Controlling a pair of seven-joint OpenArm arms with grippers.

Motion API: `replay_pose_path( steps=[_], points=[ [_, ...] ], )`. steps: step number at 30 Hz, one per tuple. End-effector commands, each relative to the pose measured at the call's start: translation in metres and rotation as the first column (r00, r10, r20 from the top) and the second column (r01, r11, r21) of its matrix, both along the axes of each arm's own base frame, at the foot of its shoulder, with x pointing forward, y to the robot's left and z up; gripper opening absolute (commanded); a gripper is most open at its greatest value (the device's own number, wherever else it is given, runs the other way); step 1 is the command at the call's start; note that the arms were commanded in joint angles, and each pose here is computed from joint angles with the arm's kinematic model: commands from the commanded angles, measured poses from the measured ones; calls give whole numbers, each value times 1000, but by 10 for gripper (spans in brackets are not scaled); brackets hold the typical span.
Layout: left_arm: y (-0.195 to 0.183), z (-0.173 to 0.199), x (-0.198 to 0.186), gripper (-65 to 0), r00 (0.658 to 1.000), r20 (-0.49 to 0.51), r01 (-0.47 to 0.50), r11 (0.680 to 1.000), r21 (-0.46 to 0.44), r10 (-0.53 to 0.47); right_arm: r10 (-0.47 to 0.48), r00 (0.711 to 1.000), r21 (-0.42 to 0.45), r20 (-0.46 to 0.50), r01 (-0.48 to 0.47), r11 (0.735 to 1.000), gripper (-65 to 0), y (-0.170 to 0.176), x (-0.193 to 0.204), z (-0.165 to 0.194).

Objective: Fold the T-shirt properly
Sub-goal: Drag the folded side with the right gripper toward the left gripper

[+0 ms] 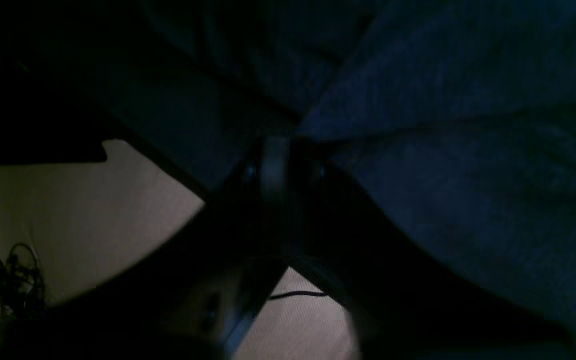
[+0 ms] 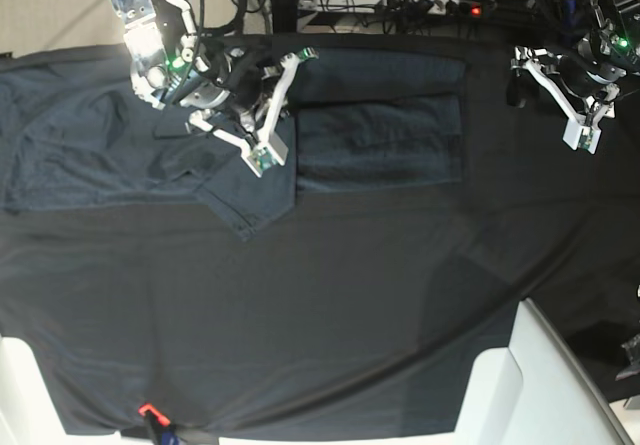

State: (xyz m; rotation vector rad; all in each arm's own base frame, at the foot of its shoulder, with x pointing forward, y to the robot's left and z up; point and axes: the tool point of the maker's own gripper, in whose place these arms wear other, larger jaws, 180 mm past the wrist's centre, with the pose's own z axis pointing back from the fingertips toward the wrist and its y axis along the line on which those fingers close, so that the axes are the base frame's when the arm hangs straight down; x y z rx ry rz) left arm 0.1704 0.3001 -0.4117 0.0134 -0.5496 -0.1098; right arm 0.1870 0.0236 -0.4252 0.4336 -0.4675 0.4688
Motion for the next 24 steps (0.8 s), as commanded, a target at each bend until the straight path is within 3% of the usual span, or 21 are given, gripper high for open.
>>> replay_pose_path(
  steps=[1,4,8,14,19,24],
  points=[
    [4,8,5,-125,1000,30,3,1000,10,-3,-3,999,33,36,2,999,-500,6,8,11],
    [4,8,4,-125,1000,27,3,1000,10,-3,-8,997,42,74,5,999,-405,6,16,21],
    [11,8,-4,-125,1000,7,11,1000,29,-12,-79,985,19,155,77,997,-401,-19,62,34],
    [33,15,-39,-125,1000,-2,19,999,48,-19,-141,980,-39,139,148,988,-401,-48,138,14],
    [74,23,-70,-125,983,25,-182,980,79,180,-170,979,-50,111,177,983,-395,-56,174,-9],
    [86,21,-82,-125,973,13,-229,970,87,229,-199,976,-41,93,203,978,-395,-59,186,-28]
  ],
)
